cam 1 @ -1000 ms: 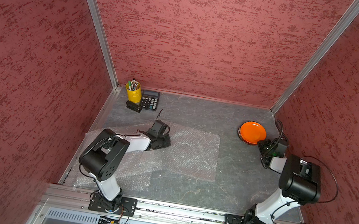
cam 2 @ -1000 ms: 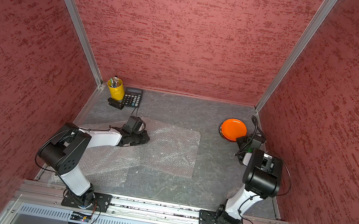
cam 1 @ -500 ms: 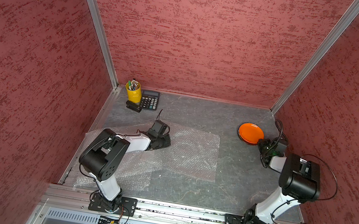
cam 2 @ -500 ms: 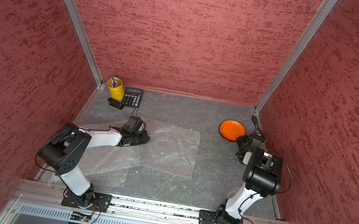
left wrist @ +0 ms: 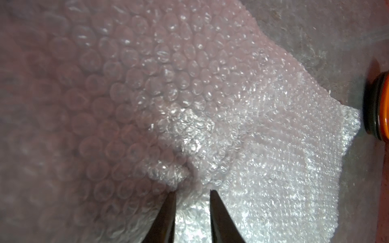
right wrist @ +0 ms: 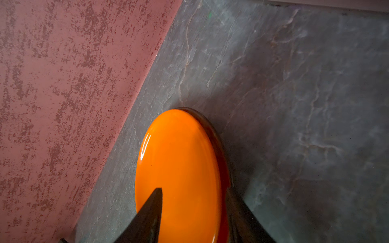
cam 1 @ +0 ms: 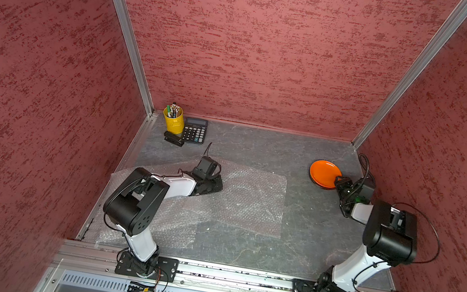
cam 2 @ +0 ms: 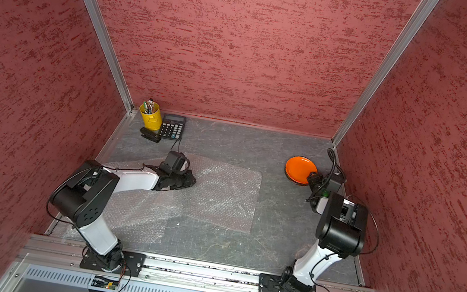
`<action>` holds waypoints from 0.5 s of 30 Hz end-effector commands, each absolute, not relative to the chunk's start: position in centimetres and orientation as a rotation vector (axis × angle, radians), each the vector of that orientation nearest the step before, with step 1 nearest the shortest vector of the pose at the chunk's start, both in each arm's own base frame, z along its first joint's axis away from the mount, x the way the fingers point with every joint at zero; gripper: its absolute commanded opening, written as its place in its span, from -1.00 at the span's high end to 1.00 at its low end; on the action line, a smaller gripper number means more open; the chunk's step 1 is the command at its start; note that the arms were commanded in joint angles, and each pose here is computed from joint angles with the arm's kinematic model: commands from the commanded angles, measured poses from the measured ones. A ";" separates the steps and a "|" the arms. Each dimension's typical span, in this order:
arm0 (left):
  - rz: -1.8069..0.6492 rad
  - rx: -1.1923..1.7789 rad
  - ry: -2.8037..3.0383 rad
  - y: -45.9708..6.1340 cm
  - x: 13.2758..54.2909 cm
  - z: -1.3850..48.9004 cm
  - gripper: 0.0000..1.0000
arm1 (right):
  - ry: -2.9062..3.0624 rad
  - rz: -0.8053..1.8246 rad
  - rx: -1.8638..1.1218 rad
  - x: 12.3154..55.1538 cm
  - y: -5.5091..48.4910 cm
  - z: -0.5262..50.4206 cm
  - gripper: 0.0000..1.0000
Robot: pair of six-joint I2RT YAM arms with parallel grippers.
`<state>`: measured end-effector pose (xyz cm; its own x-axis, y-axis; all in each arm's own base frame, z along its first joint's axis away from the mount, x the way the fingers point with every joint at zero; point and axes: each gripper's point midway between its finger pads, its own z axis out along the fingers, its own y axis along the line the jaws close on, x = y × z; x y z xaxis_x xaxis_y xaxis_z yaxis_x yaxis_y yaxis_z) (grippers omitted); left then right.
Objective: Unpack dinner plates from bubble wrap
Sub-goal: Place the plate on the plate.
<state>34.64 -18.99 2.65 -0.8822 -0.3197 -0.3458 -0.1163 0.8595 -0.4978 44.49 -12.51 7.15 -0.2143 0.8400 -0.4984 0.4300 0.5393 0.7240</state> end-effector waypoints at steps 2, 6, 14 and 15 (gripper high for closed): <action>-0.725 -0.254 2.659 -20.2 33.9 2.7 0.20 | 1.837 0.473 1.005 43.6 -13.1 8.0 -0.06; -0.766 -0.191 2.582 -20.9 35.3 5.6 -0.21 | 1.808 0.436 0.930 43.1 -12.9 9.5 -0.07; -0.751 -0.103 2.418 -20.1 37.1 10.3 -0.36 | 1.790 0.364 0.766 42.1 -12.0 11.7 -0.10; -0.727 -0.097 2.402 -19.7 37.2 10.6 -0.39 | 1.792 0.358 0.744 42.1 -11.8 11.9 -0.11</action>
